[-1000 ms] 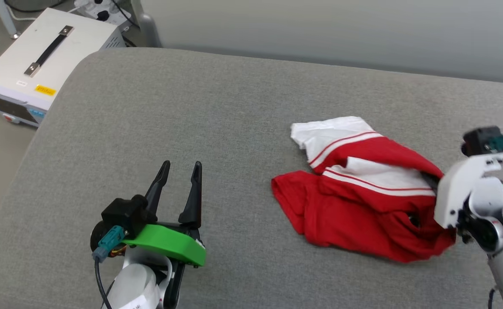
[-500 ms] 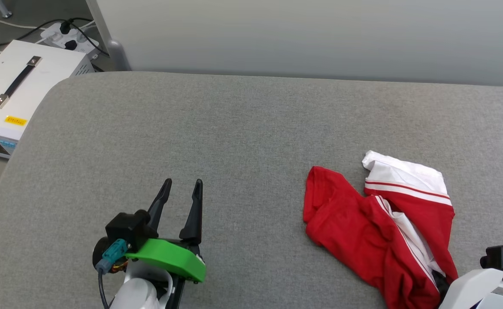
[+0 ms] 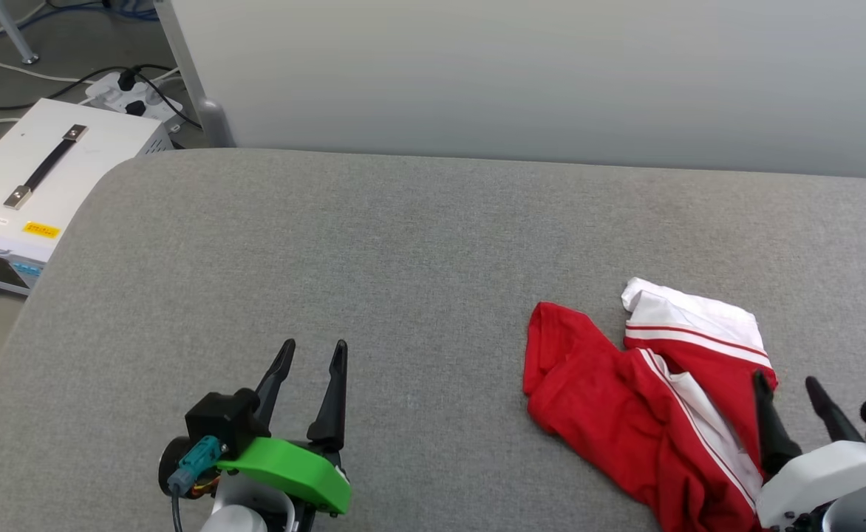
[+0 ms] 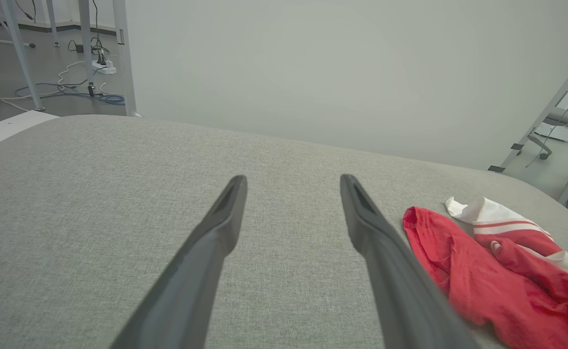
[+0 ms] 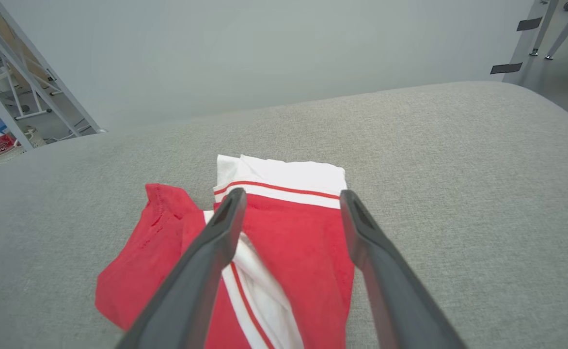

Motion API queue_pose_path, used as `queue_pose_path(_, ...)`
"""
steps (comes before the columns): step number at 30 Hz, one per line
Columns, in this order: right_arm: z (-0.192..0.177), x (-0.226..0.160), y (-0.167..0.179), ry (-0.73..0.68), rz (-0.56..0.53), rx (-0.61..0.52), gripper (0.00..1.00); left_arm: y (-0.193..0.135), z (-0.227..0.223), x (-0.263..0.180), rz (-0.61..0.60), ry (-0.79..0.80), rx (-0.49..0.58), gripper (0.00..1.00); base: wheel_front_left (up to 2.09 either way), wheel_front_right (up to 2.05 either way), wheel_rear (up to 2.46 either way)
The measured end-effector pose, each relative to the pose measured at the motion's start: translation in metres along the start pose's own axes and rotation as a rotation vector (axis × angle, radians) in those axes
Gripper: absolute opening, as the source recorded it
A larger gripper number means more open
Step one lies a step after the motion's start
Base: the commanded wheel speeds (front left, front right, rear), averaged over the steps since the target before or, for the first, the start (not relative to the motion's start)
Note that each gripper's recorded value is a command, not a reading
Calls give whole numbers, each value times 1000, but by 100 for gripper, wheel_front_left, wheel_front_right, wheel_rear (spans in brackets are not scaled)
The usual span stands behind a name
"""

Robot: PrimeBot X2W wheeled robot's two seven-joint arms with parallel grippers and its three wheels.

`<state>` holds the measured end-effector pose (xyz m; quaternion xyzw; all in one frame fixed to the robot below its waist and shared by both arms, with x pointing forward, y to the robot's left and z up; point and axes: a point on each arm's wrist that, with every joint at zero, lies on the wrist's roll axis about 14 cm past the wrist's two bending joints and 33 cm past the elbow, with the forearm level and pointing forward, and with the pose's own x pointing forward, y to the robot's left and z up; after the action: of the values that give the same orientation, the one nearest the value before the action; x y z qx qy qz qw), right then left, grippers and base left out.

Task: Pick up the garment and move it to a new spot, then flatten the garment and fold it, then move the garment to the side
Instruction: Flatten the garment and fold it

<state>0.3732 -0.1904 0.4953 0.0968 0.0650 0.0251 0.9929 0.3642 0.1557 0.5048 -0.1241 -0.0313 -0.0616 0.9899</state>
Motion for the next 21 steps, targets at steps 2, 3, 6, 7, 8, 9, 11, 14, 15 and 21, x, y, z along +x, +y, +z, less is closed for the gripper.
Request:
queue_pose_path(2, -9, -2, 5, 52, 14, -10, 100, 1, 0, -1, 1, 1, 3, 100, 0, 0, 0)
queue_pose_path(3, -17, -3, 8, 101, 24, -14, 100, 2, -1, -1, 2, 3, 4, 100, 0, 0, 0)
queue_pose_path(6, -36, -4, 18, 229, 71, -40, 100, 2, -2, -1, 2, 8, 6, 100, 0, 0, 0)
queue_pose_path(7, -41, -4, 21, 273, 93, -55, 100, 3, -3, -1, 3, 11, 6, 100, 0, 0, 0)
queue_pose_path(8, -44, -3, 26, 309, 117, -72, 100, 3, -4, 0, 5, 13, 6, 100, 0, 0, 0)
queue_pose_path(9, -48, -3, 28, 346, 136, -95, 100, 3, -4, 0, 5, 15, 6, 100, 0, 0, 0)
queue_pose_path(11, -50, 4, 35, 403, 179, -140, 100, 3, -6, 2, 4, 21, 6, 100, 0, 0, 0)
queue_pose_path(14, -49, 16, 46, 467, 240, -208, 100, 3, -9, 6, 2, 29, 5, 100, 0, 0, 0)
queue_pose_path(15, -50, 20, 48, 489, 257, -231, 100, 3, -10, 7, 2, 32, 5, 100, 0, 0, 0)
queue_pose_path(21, -75, 31, 55, 647, 322, -284, 100, 9, -17, 12, 19, 51, 2, 100, 0, 0, 0)
